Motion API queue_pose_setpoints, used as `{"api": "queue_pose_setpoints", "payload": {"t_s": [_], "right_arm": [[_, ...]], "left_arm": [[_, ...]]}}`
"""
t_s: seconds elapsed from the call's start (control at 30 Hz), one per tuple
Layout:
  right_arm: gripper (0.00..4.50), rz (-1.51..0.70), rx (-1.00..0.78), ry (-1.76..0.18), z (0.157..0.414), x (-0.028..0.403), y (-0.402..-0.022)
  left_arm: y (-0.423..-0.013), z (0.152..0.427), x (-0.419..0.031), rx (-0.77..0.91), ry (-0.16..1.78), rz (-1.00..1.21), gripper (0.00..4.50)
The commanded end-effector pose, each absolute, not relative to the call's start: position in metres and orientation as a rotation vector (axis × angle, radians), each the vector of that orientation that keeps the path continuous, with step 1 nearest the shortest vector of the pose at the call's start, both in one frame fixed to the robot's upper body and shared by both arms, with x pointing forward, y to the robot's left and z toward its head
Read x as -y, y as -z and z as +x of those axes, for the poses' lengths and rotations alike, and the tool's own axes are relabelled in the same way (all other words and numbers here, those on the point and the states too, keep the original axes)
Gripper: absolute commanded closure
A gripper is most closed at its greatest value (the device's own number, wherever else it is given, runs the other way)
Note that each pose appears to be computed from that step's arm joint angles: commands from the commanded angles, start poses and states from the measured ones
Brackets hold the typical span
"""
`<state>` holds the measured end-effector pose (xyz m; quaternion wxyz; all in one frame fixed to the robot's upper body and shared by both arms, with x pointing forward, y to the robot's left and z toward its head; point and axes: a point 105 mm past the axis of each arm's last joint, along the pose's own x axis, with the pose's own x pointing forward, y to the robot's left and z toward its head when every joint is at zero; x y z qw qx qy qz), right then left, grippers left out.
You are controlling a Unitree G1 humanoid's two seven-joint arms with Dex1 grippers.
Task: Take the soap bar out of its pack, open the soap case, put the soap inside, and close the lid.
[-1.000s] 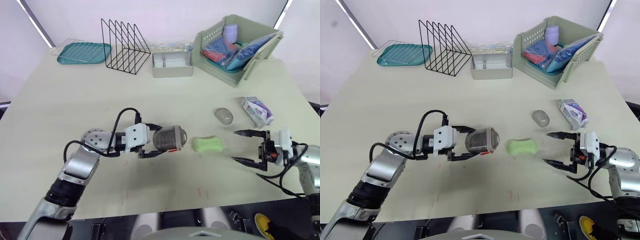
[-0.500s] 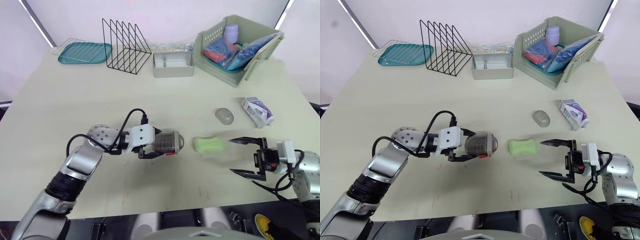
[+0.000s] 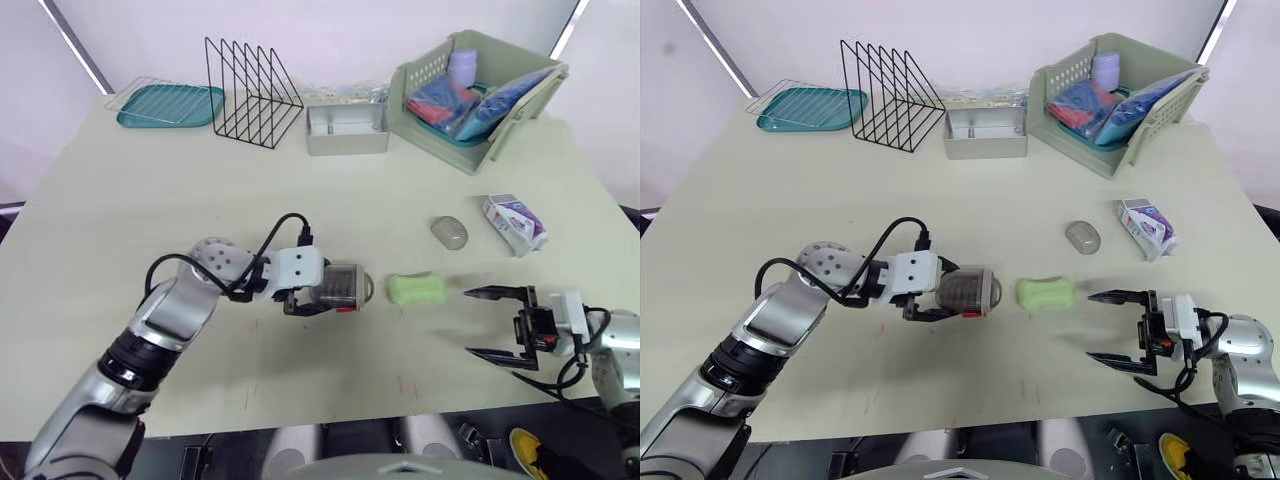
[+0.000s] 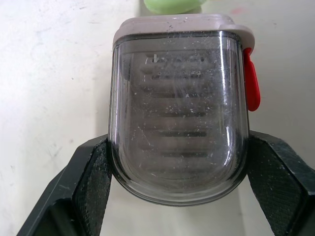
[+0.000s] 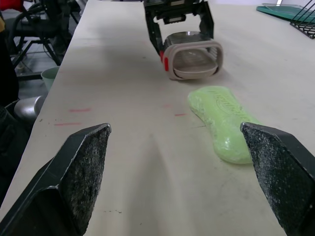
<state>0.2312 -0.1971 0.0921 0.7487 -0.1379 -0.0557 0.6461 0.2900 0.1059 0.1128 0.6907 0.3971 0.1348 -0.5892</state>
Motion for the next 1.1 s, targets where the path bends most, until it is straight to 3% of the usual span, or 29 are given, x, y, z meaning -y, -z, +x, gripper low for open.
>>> {"api": "queue_pose_setpoints", "payload": {"t_s": [0.03, 0.33, 1.1], "right_arm": [[0.07, -0.328, 0.165, -1.41, 0.234, 0.195, -0.098], [0.07, -0.331, 0.162, -1.406, 0.236, 0.194, -0.095], [0.07, -0.339, 0.153, -1.405, 0.239, 0.191, -0.089]], "left_arm": [[-0.122, 0.291, -0.1, -0.287, 1.316, 0.917, 1.05], [-0.128, 0.294, -0.103, -0.383, 1.308, 0.984, 1.05], [-0.145, 0.289, -0.092, -0.434, 1.347, 1.043, 1.05]]}}
